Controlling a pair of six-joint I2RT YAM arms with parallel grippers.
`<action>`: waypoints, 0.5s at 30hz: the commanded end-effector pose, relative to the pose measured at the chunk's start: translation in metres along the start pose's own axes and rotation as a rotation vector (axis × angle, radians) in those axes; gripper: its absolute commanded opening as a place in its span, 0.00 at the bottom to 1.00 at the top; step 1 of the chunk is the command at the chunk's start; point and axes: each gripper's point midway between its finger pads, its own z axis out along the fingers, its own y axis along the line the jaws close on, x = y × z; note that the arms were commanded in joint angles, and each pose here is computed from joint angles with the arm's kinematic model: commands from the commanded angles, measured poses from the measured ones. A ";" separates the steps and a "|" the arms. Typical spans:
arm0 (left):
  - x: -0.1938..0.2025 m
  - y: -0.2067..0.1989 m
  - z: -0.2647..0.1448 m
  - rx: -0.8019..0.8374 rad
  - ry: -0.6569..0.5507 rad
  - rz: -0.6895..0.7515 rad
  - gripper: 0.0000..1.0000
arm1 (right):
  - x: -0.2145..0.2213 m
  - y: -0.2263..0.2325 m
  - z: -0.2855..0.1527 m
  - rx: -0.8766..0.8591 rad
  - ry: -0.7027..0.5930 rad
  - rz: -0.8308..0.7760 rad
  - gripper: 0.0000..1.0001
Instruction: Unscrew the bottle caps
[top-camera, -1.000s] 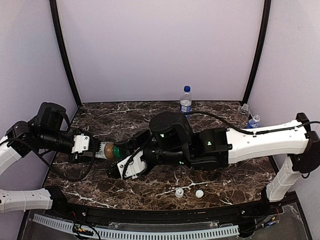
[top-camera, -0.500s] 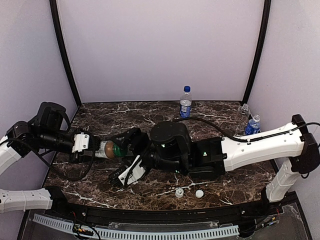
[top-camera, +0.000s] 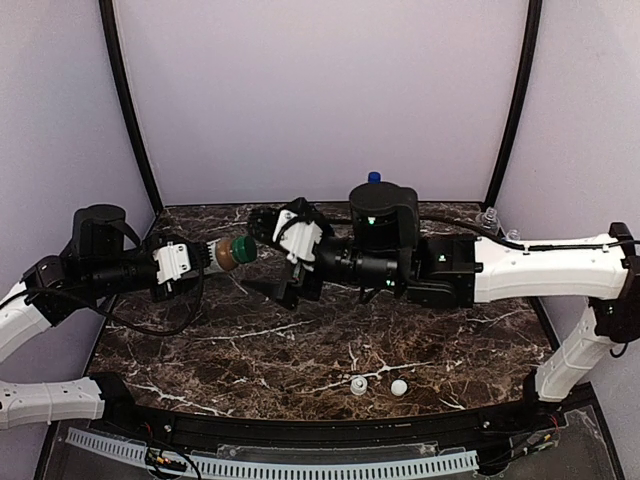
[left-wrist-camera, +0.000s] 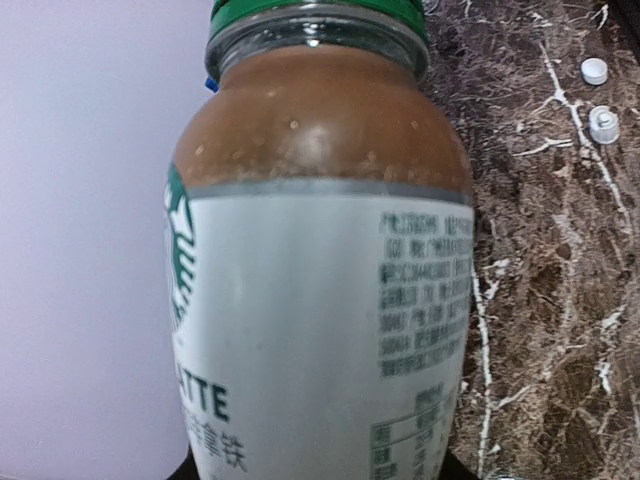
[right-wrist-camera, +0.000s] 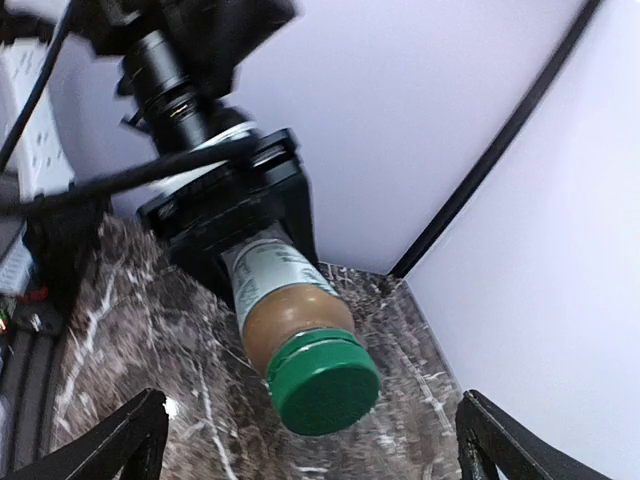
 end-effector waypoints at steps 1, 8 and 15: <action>0.002 0.046 -0.003 -0.253 0.038 0.070 0.45 | -0.010 -0.040 0.001 -0.043 -0.098 0.700 0.99; 0.004 0.049 0.001 -0.285 0.048 0.160 0.45 | -0.014 -0.055 0.021 -0.137 -0.130 1.050 0.99; 0.002 0.045 0.000 -0.280 0.033 0.174 0.46 | -0.002 -0.063 0.034 -0.136 -0.115 1.187 0.87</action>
